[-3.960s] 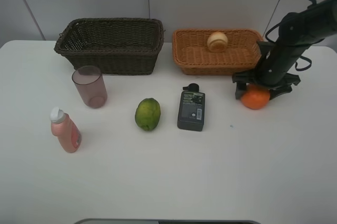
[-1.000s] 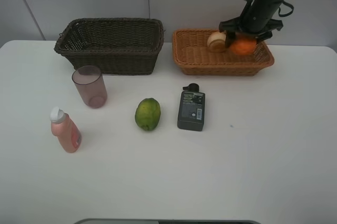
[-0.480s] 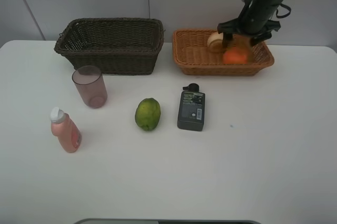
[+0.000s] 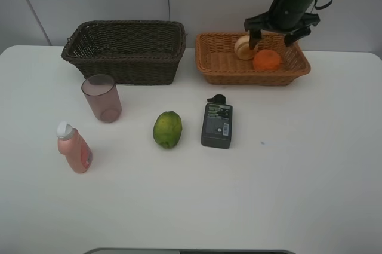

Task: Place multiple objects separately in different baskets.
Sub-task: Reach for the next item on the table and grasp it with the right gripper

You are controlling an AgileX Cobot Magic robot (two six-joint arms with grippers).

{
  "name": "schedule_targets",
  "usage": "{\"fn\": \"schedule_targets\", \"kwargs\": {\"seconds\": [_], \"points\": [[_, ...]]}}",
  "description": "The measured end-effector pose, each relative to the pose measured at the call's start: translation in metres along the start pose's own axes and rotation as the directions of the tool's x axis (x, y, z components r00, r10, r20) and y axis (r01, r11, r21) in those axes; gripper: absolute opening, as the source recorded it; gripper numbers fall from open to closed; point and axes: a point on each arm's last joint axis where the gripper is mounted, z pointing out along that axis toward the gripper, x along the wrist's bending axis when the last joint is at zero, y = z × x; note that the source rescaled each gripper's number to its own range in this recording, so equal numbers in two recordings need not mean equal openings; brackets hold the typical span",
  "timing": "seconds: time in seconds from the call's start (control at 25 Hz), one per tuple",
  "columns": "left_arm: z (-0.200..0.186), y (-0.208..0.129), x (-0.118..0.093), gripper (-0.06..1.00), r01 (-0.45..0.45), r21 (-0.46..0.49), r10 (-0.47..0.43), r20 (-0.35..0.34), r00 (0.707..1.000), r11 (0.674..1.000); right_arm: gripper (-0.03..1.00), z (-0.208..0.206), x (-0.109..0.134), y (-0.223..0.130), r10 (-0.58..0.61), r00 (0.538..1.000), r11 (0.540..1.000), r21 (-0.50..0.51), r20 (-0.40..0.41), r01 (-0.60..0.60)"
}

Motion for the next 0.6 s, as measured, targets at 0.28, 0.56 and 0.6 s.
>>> {"fn": "schedule_targets", "kwargs": {"seconds": [0.28,0.56,0.6], "points": [[0.000,0.000,0.000,0.93,0.000,0.000,0.000,0.000,1.000,1.000,0.86,-0.034,0.048,-0.012,-0.084,0.995,0.993,0.084,-0.047,0.088],[0.000,0.000,0.000,0.93,0.000,0.000,0.000,0.000,1.000,1.000,0.86,-0.060,0.116,-0.037,-0.197,0.970,0.961,0.169,-0.141,0.220],[0.000,0.000,0.000,0.93,0.000,0.000,0.000,0.000,1.000,1.000,0.86,-0.064,0.128,-0.042,-0.211,0.964,0.955,0.174,-0.159,0.238]]}}
